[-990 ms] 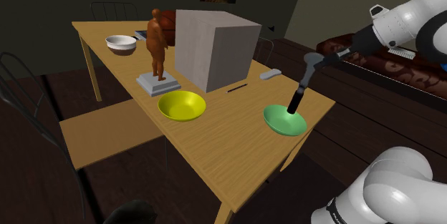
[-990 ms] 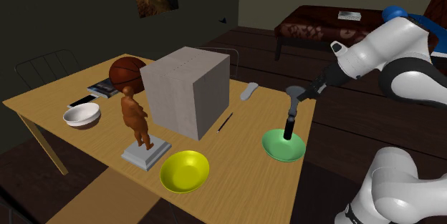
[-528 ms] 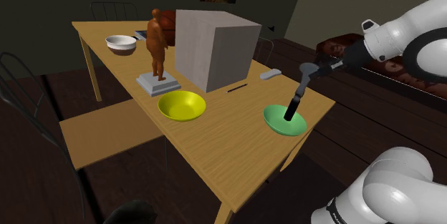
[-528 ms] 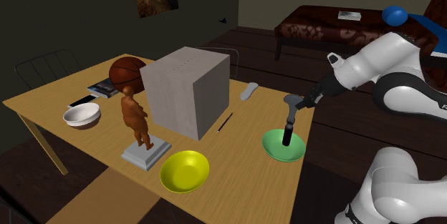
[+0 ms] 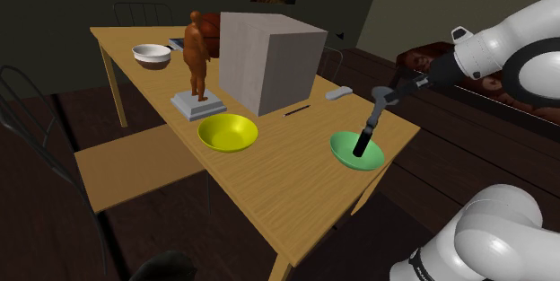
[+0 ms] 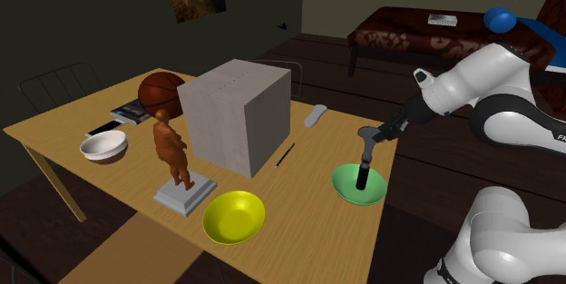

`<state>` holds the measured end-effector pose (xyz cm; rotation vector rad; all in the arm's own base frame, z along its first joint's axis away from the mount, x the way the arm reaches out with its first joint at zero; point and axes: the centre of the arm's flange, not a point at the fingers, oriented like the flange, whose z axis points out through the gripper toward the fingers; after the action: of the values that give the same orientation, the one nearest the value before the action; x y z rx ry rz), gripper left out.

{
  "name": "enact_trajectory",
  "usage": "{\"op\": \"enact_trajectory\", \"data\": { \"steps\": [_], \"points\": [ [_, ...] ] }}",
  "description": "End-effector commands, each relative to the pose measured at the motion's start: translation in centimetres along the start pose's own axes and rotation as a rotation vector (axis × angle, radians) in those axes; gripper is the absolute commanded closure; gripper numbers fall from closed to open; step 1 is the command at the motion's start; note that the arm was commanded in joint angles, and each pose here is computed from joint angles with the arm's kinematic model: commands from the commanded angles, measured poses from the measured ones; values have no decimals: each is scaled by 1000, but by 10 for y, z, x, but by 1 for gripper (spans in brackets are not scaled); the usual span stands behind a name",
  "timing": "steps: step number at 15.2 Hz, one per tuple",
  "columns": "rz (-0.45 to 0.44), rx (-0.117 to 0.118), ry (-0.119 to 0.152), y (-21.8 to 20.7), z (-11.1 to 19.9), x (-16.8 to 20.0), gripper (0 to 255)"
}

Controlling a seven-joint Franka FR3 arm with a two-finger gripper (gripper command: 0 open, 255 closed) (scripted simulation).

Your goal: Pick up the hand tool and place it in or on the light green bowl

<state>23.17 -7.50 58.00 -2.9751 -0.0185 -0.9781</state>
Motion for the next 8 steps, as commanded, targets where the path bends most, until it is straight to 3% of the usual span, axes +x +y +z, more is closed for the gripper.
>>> {"op": "enact_trajectory", "data": {
  "steps": [1, 5, 8],
  "points": [
    [0, 0, 0, 0, 0, 0, 0],
    [0, 0, 0, 0, 0, 0, 0],
    [0, 0, 0, 0, -40, 0, 0]
  ]
}}
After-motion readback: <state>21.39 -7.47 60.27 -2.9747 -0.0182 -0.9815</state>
